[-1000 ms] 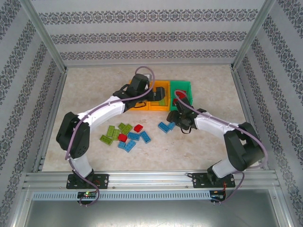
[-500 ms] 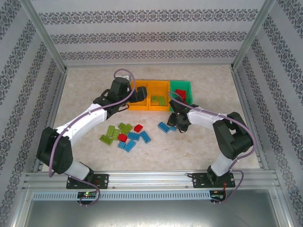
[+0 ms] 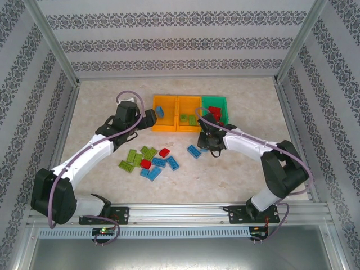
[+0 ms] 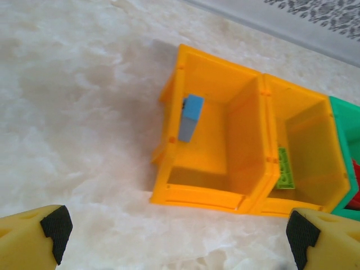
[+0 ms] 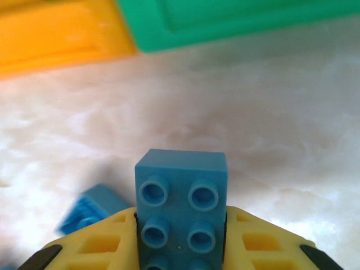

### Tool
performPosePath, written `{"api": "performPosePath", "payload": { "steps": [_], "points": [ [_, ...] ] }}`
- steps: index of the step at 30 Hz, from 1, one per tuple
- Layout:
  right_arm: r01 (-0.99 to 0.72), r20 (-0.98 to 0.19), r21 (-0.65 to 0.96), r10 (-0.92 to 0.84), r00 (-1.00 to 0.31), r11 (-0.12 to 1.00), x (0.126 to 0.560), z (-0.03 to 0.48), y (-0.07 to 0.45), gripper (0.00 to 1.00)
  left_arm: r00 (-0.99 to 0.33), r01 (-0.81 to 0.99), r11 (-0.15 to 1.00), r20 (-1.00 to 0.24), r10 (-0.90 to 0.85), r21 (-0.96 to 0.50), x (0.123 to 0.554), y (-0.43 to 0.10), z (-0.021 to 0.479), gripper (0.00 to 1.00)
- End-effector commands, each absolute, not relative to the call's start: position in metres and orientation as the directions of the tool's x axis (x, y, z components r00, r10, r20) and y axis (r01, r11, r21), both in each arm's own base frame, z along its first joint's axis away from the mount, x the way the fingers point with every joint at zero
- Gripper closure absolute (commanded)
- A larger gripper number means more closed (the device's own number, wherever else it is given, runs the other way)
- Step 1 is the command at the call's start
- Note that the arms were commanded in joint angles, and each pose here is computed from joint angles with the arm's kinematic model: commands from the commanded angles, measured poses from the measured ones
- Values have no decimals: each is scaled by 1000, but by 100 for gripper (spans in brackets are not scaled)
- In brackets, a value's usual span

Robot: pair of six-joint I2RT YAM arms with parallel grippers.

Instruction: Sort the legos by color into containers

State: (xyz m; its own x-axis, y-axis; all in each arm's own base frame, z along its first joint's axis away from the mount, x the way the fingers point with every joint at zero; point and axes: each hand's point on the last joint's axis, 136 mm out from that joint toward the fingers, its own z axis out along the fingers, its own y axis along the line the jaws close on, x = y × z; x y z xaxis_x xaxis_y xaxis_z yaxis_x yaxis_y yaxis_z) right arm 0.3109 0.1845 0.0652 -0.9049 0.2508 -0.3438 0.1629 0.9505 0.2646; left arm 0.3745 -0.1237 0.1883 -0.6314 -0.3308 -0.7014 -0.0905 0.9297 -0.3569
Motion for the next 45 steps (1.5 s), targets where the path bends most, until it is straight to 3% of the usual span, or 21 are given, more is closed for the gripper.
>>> {"api": "performPosePath", "payload": {
  "steps": [1,10,23,36,45],
  "points": [
    [44,-473,393,243,-847,918,339,117,212,77,-663,-172,936,-667,-341,-307,359,-101,175,0],
    [-189,-514,571,168,-841,799,384,167,290,74,-734,-239,942,-592,-335,-236,339,-85,143,0],
    [-189,-457,599,138,-879,778,445,139,346,70,-839,-256,952,-450,-304,-166,318,-80,102,0],
    [-137,-427,592,166,-889,794,458,120,346,42,-887,-277,956,-357,-291,-92,294,-72,79,0],
    [-179,-456,615,161,-875,768,449,141,348,36,-875,-393,919,-299,-382,-25,252,-50,66,0]
  ]
}}
